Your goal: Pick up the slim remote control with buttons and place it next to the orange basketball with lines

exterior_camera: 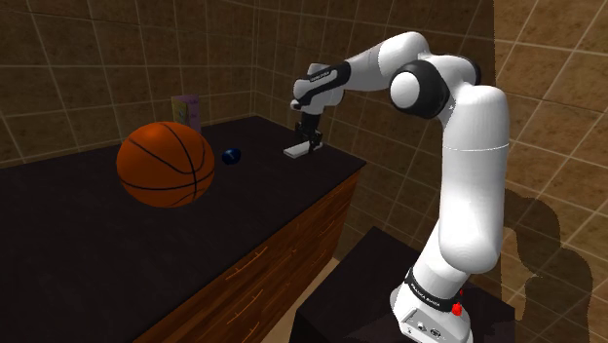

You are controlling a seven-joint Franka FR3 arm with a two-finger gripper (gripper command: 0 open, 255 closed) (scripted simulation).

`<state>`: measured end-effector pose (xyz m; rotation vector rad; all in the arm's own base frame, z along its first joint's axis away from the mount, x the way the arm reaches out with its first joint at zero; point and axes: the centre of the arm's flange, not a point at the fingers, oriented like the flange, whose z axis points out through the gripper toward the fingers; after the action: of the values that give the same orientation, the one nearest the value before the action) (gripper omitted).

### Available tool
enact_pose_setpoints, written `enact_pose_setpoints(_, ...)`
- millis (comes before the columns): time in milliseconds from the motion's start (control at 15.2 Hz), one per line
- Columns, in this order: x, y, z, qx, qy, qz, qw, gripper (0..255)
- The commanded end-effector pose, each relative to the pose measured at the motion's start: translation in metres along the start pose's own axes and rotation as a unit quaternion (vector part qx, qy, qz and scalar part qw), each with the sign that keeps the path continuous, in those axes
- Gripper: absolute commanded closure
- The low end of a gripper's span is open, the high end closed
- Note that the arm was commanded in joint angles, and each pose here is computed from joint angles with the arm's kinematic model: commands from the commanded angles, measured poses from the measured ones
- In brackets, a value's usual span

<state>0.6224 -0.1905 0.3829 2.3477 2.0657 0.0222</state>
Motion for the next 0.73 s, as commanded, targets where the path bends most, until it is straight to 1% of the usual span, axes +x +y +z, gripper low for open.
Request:
enact_pose_setpoints(0,0.002,0.0,-0.012,0.0,0.0,0.0,1.0,255)
enact_pose_setpoints(660,0.002,0.001,-0.065,0.0,0.0,0.0,1.0,255)
